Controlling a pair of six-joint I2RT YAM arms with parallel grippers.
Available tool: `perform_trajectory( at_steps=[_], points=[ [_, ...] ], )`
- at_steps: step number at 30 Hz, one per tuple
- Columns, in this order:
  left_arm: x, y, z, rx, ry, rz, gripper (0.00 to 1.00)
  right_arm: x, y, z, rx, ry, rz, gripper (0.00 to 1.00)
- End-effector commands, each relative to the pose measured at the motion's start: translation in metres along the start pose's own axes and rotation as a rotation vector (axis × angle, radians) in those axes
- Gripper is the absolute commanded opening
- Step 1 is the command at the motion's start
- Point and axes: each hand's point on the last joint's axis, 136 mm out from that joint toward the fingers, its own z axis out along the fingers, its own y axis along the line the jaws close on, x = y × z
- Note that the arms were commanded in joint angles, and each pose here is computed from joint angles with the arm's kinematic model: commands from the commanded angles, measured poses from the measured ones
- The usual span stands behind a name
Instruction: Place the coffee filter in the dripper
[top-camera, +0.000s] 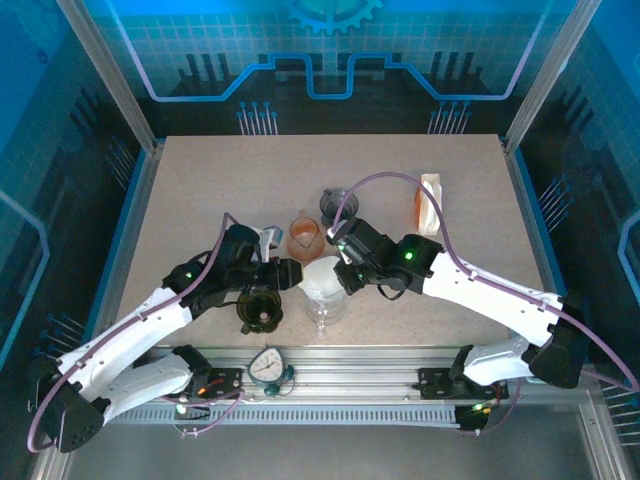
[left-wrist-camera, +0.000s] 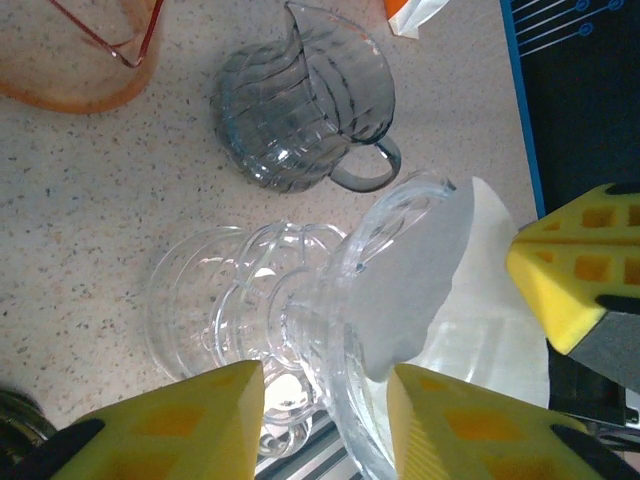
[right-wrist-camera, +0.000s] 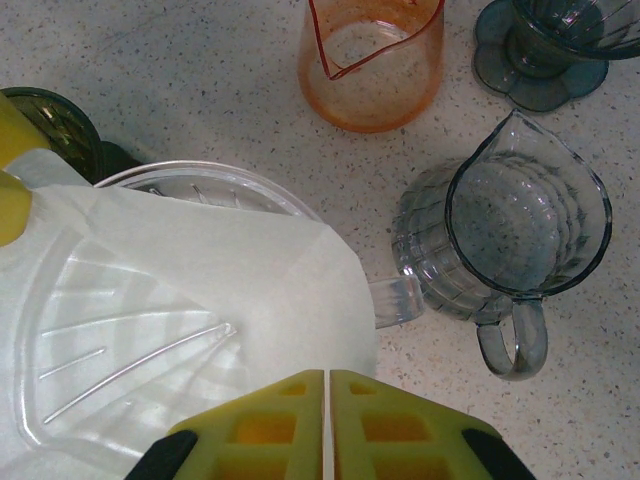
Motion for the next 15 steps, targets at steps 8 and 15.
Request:
perform_trajectory(
  at_steps=[8, 15],
  points=[
    [0.013, 0.004, 0.005, 0.007, 0.050, 0.000, 0.34, -0.002, 0.002, -0.002, 0.011, -0.013, -0.008, 0.18],
    [0.012, 0.005, 0.007, 0.004, 0.050, 0.000, 0.38, -0.006, 0.006, 0.000, -0.001, -0.009, -0.013, 0.61]
  ],
)
